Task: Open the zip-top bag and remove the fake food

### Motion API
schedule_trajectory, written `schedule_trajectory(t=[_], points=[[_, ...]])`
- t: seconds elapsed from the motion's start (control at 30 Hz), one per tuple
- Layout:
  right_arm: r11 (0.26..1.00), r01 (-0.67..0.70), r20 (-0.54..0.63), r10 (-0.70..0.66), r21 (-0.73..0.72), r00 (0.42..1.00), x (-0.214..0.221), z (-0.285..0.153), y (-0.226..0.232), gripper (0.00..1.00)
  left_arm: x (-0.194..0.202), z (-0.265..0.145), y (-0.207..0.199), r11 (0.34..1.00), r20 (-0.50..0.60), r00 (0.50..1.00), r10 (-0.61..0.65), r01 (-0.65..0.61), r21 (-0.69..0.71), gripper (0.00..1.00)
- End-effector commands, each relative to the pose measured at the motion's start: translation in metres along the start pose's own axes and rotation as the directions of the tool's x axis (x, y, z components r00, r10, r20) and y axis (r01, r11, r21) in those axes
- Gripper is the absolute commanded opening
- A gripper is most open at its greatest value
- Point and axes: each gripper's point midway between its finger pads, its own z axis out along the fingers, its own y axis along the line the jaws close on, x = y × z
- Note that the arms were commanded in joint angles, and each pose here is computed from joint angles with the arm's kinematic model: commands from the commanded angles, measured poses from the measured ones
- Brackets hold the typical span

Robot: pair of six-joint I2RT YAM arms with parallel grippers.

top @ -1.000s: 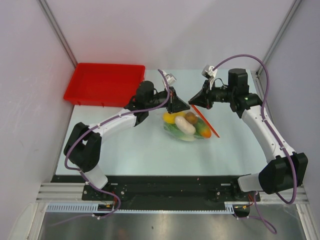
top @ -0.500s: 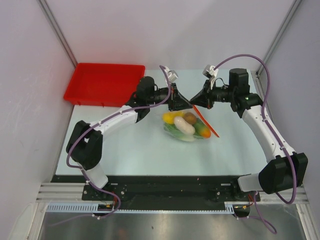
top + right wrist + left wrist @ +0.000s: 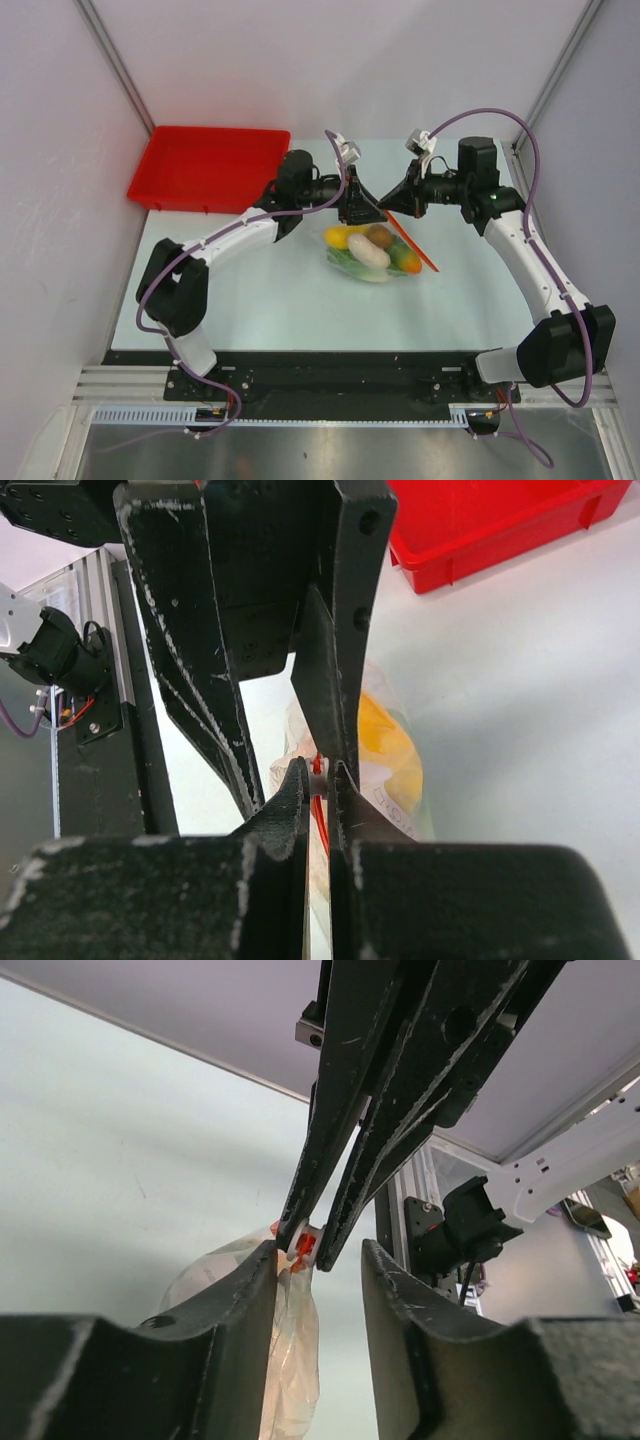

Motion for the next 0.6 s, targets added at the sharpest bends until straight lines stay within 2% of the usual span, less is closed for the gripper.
schedule_trajectory(t=[0.0,0.2,0.5,0.57], points=[[0.998,0.05,0.054,-0.048,-0.027,0.997,-0.018,0.0007,0.0044,0.0,-0.0074,0.0018,-0.0093,0.997,-0.001,0.997,0.073,-0.073,0.03,0.47],[0.999,0.044,0.048,-0.042,-0.03,0.998,-0.0154,0.0017,0.0034,0.0,-0.0063,0.0015,-0.01,0.995,-0.009,0.996,0.091,-0.091,0.038,0.32],[0.998,0.04,0.043,-0.038,-0.042,0.998,-0.0129,0.0007,0.0046,0.0,-0.0026,0.0015,-0.0039,0.994,-0.03,0.994,0.109,-0.109,0.018,0.0],[0.998,0.038,0.042,-0.036,-0.046,0.998,-0.0124,-0.0013,0.0054,0.01,-0.0031,0.0005,-0.0028,0.993,-0.032,0.992,0.12,-0.12,0.0,0.0]])
